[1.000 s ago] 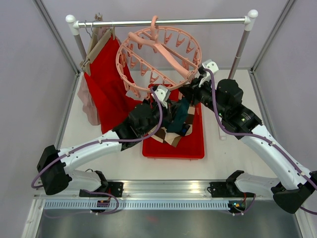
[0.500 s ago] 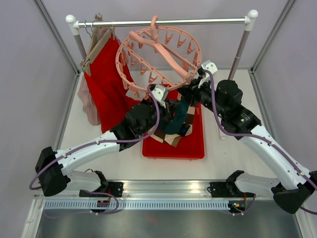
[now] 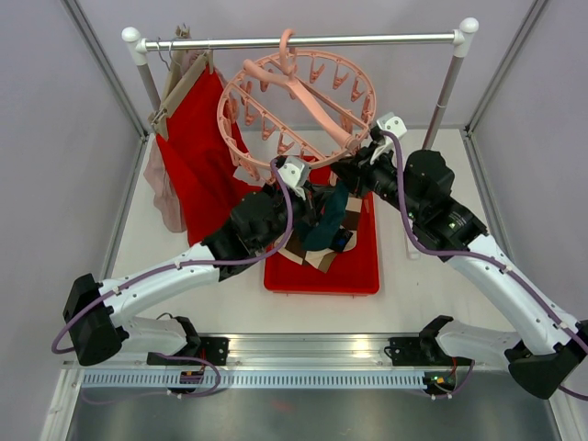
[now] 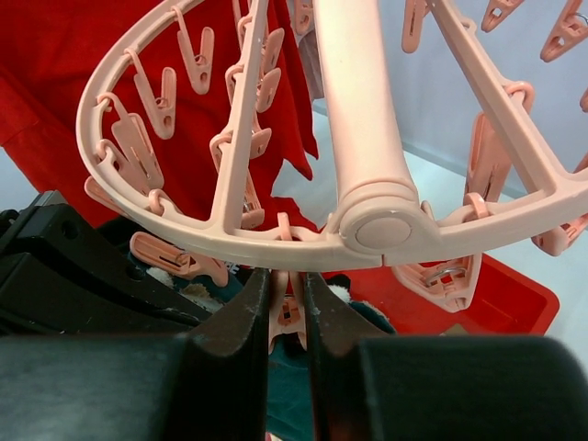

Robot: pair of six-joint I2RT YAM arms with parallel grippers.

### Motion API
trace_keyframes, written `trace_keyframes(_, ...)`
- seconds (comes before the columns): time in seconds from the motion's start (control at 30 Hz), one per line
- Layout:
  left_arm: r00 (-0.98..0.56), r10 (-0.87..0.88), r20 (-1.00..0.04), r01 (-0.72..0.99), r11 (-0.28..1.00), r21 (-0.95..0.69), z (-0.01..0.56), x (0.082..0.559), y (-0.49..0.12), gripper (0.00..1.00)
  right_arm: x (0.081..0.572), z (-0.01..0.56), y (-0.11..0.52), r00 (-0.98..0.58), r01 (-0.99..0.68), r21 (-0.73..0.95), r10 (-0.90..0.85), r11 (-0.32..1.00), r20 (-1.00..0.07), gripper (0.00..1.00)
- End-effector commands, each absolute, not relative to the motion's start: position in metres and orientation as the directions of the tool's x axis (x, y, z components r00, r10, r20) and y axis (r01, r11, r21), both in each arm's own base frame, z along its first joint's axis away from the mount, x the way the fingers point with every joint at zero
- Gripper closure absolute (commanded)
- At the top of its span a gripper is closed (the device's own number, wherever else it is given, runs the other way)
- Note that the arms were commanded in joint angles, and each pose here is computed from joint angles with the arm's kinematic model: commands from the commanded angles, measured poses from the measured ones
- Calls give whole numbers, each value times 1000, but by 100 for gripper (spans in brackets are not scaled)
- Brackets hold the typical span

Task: Clip the socks to the hanger
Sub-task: Clamp the sock onto the hanger.

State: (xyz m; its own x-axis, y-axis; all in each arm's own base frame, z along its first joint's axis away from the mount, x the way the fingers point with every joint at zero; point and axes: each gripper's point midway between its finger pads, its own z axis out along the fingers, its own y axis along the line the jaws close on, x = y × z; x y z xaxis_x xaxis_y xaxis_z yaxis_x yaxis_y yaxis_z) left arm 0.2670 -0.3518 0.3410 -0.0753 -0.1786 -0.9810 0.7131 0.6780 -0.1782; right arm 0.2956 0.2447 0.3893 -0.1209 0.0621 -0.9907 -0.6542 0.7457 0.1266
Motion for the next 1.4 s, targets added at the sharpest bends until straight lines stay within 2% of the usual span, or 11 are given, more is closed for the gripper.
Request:
trace_keyframes(0.0, -23, -298, -954, 736, 641, -218, 386, 260, -349, 98, 288, 401, 244, -83, -676, 115, 80, 728, -993, 76)
trace_keyframes(0.07, -24, -297, -954, 737, 640, -218, 386, 259, -349, 98, 287, 402, 244, -83, -677, 118, 84, 727, -993, 69)
trace_keyframes(0.17, -27, -297, -954, 736, 641, -220, 385, 259, -348, 98, 286, 401, 244, -91, -680, 127, 90, 722, -992, 52)
trace_keyframes(0.47, -42, -284, -958, 692, 683, -233, 377, 263, -337, 98, 273, 405, 242, -119, -691, 176, 130, 701, -984, 37)
trace_keyframes(0.83, -42, -228, -973, 531, 820, -215, 373, 261, -273, 98, 250, 406, 219, -139, -659, 229, 183, 717, -973, 32)
trace_keyframes(1.37, -28, -83, -996, 279, 956, -88, 376, 261, -191, 98, 259, 346, 184, -231, -471, 235, 139, 850, -963, 32)
